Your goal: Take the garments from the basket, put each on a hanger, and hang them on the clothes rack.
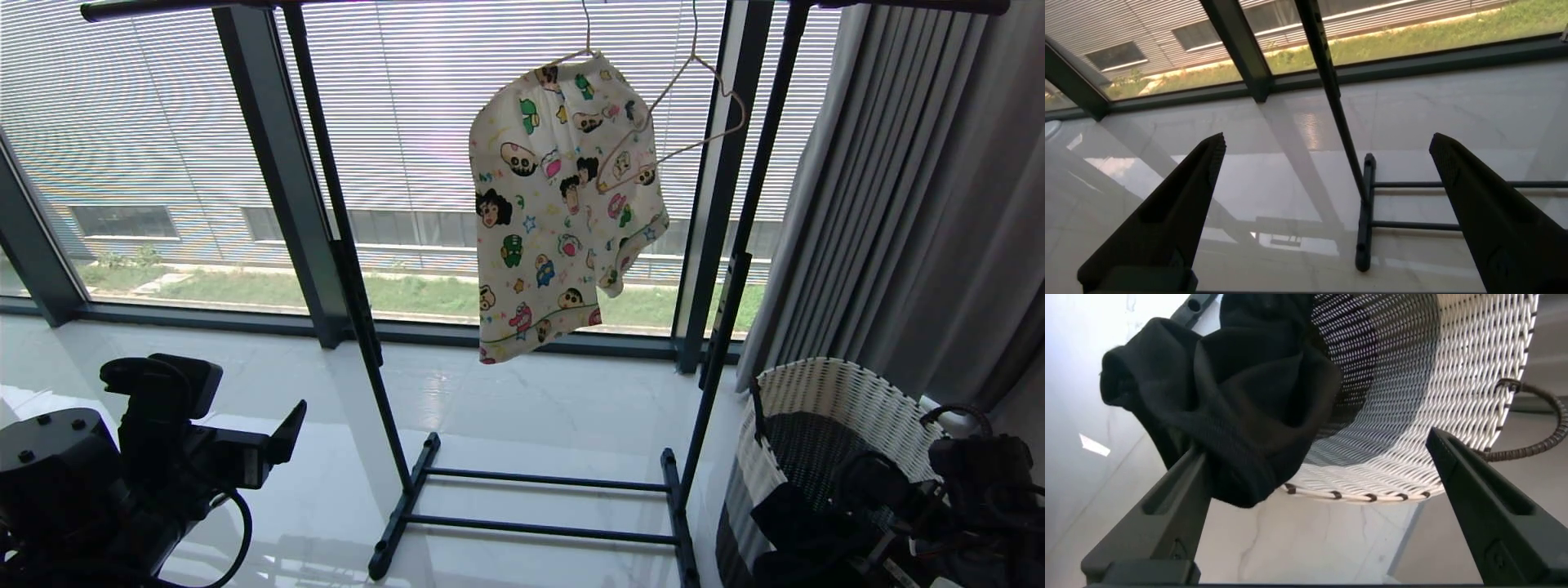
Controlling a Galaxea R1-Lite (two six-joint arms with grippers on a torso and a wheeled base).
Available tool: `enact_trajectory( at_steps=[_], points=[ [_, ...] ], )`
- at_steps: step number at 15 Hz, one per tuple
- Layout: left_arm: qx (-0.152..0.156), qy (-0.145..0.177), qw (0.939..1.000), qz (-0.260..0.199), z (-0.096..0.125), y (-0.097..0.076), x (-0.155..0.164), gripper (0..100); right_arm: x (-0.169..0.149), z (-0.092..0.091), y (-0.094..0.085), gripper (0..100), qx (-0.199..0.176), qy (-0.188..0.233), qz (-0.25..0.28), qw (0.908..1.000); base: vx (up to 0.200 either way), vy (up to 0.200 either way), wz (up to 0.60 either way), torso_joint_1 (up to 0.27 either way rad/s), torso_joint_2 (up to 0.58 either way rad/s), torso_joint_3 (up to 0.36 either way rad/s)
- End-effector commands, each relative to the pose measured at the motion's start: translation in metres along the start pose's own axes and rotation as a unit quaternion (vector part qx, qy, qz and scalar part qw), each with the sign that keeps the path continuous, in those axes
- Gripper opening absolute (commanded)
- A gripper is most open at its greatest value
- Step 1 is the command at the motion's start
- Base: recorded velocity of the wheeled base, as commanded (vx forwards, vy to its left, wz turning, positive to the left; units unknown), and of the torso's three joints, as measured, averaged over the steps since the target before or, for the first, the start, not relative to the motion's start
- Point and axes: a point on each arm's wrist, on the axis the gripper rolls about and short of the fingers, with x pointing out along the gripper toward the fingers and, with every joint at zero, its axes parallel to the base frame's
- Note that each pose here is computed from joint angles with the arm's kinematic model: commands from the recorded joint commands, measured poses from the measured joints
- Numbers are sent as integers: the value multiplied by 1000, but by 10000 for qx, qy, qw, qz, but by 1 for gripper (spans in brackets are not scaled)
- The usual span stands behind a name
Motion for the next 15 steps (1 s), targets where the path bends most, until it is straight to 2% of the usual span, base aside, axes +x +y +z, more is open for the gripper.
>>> enact_trajectory(
  at_steps=[1, 2, 6, 10, 12, 14, 15],
  points=[
    [2, 7, 10000, -2, 0, 0, 0, 100, 15, -4, 2, 100, -158, 163, 6, 9997, 0, 0, 0, 0, 0, 0],
    [2, 7, 10000, -2, 0, 0, 0, 100, 17, -6, 1, 0, -217, 223, -46, 9995, 0, 0, 0, 0, 0, 0],
    [4, 14, 10000, -5, -1, 0, 0, 100, 16, -4, 0, 0, -221, 155, -94, 9996, 0, 0, 0, 0, 0, 0],
    [34, 113, 9999, -85, -4, -3, 0, 100, -11, 11, -7, 0, -212, -334, -318, 9987, 0, 0, 0, 0, 0, 0],
    [71, 184, 9996, -196, -7, -8, -2, 100, -31, 33, -17, 0, -56, -439, -211, 9988, 0, 0, 0, 0, 0, 0],
    [103, 201, 9992, -344, -8, -13, -7, 100, -54, 69, -25, 0, 462, -675, 79, 9966, 0, 0, 0, 0, 0, 0],
    [122, 194, 9988, -429, -8, -16, -9, 100, -66, 89, -28, 0, 677, -803, 258, 9941, -200, 0, 0, 2, 7, 2]
  ],
)
